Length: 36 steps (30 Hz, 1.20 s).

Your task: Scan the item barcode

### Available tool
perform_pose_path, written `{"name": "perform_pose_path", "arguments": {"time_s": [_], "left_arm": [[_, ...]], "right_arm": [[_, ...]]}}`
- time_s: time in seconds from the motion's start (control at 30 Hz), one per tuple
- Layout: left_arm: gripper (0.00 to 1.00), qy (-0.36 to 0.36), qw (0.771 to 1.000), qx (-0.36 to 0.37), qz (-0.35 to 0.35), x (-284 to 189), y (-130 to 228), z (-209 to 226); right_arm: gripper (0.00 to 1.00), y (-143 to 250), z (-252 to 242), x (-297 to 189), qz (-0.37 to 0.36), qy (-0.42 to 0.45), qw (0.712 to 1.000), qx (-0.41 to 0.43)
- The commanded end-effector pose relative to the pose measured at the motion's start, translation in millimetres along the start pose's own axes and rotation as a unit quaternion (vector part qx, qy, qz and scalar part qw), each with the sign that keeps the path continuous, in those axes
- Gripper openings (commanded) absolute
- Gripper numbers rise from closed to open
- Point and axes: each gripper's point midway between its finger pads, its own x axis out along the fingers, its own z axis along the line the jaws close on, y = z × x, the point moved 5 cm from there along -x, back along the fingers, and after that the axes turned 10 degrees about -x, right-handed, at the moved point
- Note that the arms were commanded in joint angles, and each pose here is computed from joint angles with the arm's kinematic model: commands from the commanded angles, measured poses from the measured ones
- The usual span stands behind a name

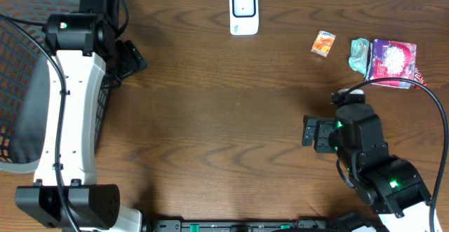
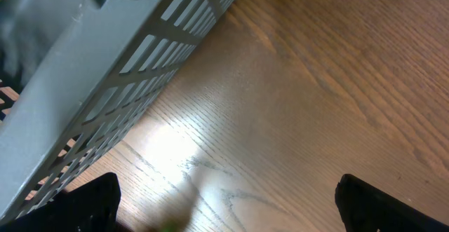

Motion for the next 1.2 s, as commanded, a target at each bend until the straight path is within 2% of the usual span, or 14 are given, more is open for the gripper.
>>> {"name": "perform_pose_path", "arguments": {"time_s": [0.0,0.13,0.4,0.53,0.67,0.73,0.9,1.03,1.17], "left_arm": [[0.98,-0.001,1.0,-0.016,-0.006,0,-3,-1],[0.98,0.038,0.998,-0.03,-0.045,-1,-19,-15],[0.98,0.061,0.995,-0.039,-0.068,-3,-28,-24],[0.98,0.1,0.995,-0.022,0.005,-3,-8,-32],[0.98,0.208,0.97,0.087,0.086,-14,19,-58],[0.98,0.229,0.96,0.125,0.103,-18,32,-65],[0.98,0.212,0.946,0.227,0.093,-25,64,-81],[0.98,0.176,0.953,0.237,0.066,-24,73,-88],[0.98,0.167,0.951,0.252,0.066,-21,81,-94]], "right_arm": [[0.99,1,1,0,0.001,-0.006,1.0,0.007],[0.99,-6,0,0,-0.016,0.0,1.0,0.009],[0.99,-11,-4,1,-0.028,0.021,0.999,0.012],[0.99,-7,-4,3,-0.016,0.023,1.0,0.009],[0.99,0,-4,4,0.005,0.022,1.0,0.004],[0.99,1,-4,4,0.006,0.021,1.0,0.004],[0.99,0,-4,4,0.005,0.021,1.0,0.004],[0.99,-1,-1,4,0.003,0.009,1.0,0.005],[0.99,1,9,4,0.011,-0.032,0.999,0.006]]}}
